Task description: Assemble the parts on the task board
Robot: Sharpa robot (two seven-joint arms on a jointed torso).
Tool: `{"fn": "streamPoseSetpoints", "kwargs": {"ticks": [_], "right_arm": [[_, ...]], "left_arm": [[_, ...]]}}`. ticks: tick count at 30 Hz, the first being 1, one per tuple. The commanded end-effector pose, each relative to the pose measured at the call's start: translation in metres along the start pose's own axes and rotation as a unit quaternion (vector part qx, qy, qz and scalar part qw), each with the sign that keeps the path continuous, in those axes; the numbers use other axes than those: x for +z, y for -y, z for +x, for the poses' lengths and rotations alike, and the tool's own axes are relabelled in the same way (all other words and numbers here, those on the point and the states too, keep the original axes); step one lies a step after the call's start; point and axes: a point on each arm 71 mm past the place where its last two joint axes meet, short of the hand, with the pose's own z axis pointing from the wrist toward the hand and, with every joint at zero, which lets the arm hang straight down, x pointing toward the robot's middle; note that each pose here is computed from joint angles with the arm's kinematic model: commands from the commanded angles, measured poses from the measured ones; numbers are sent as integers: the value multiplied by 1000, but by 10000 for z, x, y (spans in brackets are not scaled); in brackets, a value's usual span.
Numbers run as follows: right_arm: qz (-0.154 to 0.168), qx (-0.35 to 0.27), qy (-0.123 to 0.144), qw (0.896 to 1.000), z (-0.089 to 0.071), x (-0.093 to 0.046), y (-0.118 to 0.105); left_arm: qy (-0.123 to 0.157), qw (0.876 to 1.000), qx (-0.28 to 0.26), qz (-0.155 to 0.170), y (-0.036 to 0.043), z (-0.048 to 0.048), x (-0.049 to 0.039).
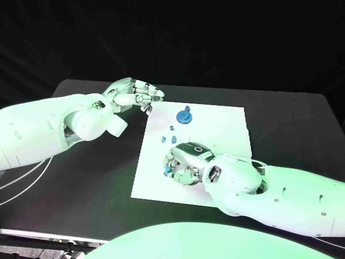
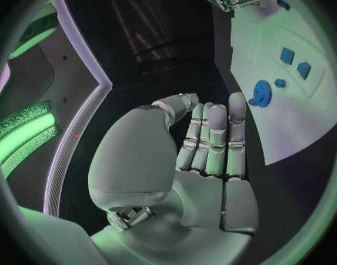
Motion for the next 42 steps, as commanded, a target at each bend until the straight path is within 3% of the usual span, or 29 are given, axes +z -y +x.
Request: {"fn": "streamPoseSetpoints", "kwargs": {"ticks": [1,8,14,24,30,32,36,42], "right_arm": [[1,-9,-11,1000,23,-6,4],[1,-5,-1,1000,8,-16,1],[-2,8,27,1000,-37,-52,-5],[-15,41,93,995,-190,-206,28],[-17,85,152,985,-451,-363,216],[1,117,164,979,-580,-459,376],[50,183,162,968,-734,-645,638],[135,238,114,955,-808,-1006,985]], "left_arm": [[-8,1000,-5,3,10,21,3],[-9,1000,-5,3,9,21,4],[-9,1000,-5,2,8,19,4],[-8,1000,-5,1,0,9,0],[-7,1000,-5,-1,-14,0,-8],[-6,1000,-4,-2,-21,-7,-16],[-4,1000,-4,-3,-32,-18,-27],[-4,1000,-5,-4,-43,-14,-40]]}}
